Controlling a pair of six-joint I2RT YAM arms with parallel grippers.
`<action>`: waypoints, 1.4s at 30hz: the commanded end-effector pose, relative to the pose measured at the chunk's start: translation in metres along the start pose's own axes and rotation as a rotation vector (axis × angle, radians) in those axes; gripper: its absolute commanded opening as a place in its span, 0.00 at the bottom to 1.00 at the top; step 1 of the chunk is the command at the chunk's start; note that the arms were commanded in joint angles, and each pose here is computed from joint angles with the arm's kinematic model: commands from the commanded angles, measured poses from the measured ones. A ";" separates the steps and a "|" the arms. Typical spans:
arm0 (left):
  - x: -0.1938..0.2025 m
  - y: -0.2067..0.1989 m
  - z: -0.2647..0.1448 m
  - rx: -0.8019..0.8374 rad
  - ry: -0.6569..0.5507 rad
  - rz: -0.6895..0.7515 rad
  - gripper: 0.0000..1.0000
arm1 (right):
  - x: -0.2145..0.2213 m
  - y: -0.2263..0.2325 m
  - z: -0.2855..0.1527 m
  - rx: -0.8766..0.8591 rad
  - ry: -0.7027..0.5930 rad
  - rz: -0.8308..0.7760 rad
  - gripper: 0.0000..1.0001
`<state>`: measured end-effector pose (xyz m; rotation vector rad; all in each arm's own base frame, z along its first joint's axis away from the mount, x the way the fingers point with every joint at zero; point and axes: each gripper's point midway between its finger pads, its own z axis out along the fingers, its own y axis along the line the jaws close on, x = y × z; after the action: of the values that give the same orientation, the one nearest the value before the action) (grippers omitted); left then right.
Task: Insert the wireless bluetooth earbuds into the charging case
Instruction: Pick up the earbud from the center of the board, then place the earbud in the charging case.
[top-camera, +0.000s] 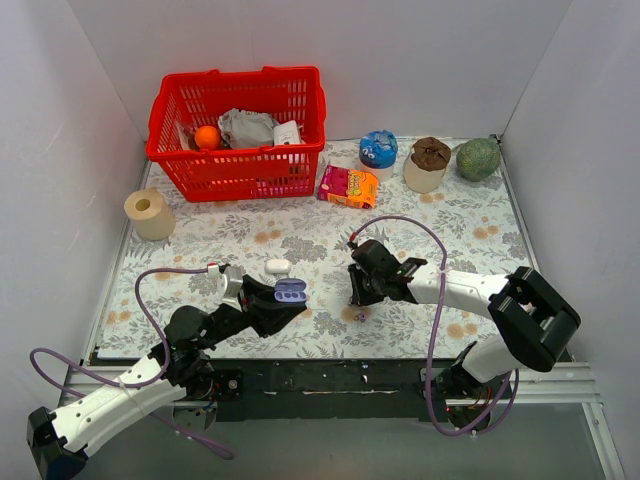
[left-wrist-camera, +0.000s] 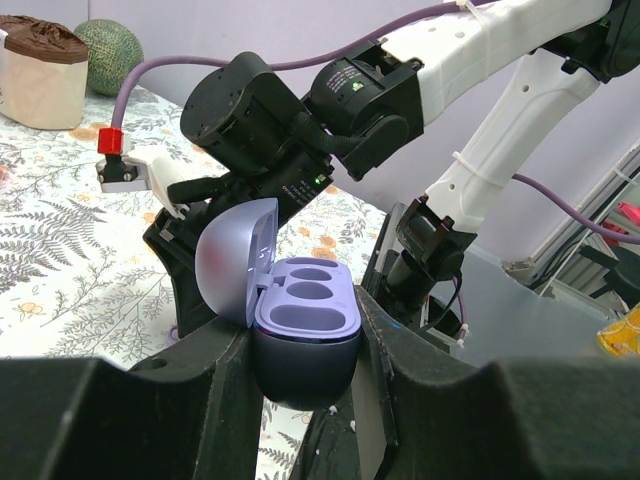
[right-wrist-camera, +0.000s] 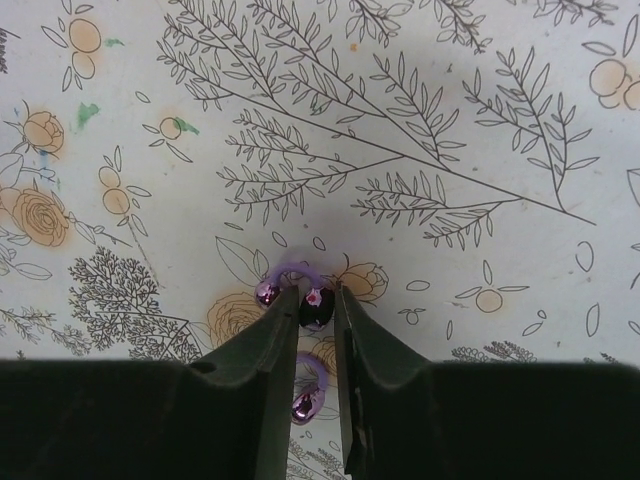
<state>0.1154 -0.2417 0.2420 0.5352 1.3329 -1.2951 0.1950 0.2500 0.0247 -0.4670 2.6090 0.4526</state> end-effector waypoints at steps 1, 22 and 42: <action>-0.010 -0.005 0.002 0.013 -0.023 0.005 0.00 | 0.002 0.002 0.001 -0.015 0.001 0.009 0.26; -0.034 -0.002 0.013 0.004 -0.106 0.087 0.00 | -0.127 0.040 -0.146 -0.070 -0.549 -0.033 0.01; -0.104 0.016 0.099 -0.045 -0.281 0.393 0.00 | -0.163 0.098 -0.285 -0.099 -0.827 -0.154 0.01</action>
<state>0.1863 -0.2900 0.3193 0.5689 1.0852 -1.0382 0.1902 0.2792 0.3428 -0.4563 1.8166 0.5706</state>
